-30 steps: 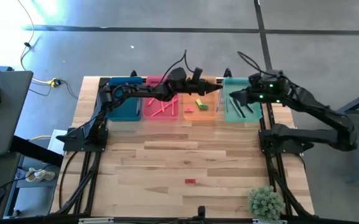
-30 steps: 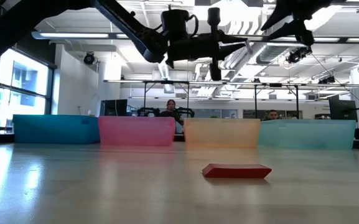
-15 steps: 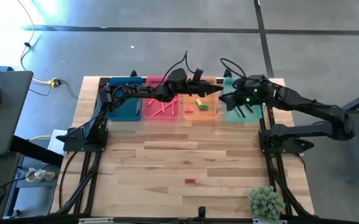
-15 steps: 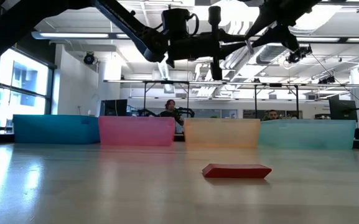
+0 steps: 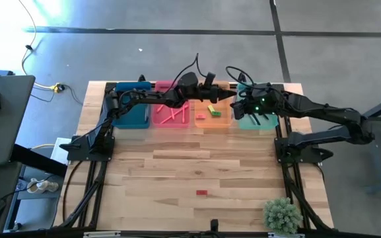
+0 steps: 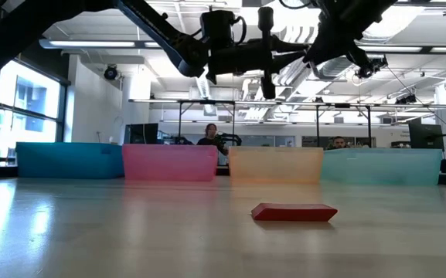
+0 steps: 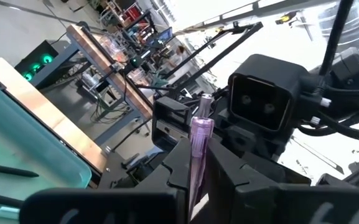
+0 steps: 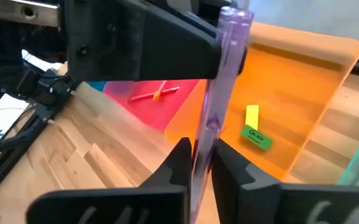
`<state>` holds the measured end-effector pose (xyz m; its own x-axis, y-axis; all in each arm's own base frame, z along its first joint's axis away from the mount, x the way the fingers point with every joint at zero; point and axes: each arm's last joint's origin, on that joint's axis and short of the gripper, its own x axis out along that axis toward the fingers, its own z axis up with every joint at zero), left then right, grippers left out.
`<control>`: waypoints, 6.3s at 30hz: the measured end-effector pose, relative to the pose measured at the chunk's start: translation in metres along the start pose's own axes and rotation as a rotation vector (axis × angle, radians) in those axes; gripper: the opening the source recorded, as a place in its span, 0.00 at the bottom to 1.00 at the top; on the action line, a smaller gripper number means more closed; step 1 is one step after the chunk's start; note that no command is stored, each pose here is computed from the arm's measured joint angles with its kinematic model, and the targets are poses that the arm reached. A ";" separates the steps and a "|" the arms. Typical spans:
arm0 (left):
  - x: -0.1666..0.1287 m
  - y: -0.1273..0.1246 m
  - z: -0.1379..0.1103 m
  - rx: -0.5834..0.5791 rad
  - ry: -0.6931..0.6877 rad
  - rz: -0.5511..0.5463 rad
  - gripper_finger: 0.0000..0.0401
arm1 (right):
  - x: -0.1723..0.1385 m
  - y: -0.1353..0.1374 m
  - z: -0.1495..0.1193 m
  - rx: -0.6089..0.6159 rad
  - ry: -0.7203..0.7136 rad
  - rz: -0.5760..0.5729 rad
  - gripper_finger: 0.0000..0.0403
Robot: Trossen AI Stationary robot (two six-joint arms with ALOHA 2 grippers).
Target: Sort crayons/erasers/pens/pencils in bins
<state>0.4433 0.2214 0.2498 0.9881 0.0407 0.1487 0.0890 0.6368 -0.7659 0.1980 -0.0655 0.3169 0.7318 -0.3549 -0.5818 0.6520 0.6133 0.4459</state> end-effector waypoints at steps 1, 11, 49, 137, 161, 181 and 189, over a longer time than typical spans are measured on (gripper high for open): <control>0.000 0.000 0.000 0.005 0.000 -0.001 0.04 | 0.000 0.000 0.000 0.002 -0.002 -0.003 0.03; 0.000 0.001 -0.001 0.056 0.005 0.010 0.11 | 0.000 -0.002 -0.002 0.026 0.002 -0.035 0.04; 0.012 -0.003 -0.070 0.300 0.384 0.184 0.26 | 0.026 -0.114 -0.003 -0.198 0.270 -0.497 0.03; -0.059 -0.206 -0.223 0.667 0.977 0.562 0.49 | 0.037 -0.062 0.007 -0.027 0.383 -0.368 0.33; -0.045 -0.223 -0.189 0.495 0.942 0.566 0.49 | 0.038 -0.062 0.008 -0.024 0.371 -0.363 0.33; -0.034 -0.176 -0.301 0.569 1.095 0.677 0.49 | 0.038 -0.062 0.009 -0.024 0.365 -0.360 0.33; -0.030 -0.163 -0.330 0.597 1.082 0.663 0.49 | 0.038 -0.062 0.009 -0.023 0.364 -0.360 0.33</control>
<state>0.4405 -0.1380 0.1637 0.4550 0.0275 -0.8901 -0.2222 0.9714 -0.0836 0.1875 -0.1231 0.2731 0.3425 -0.2802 -0.8968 0.8423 0.5144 0.1610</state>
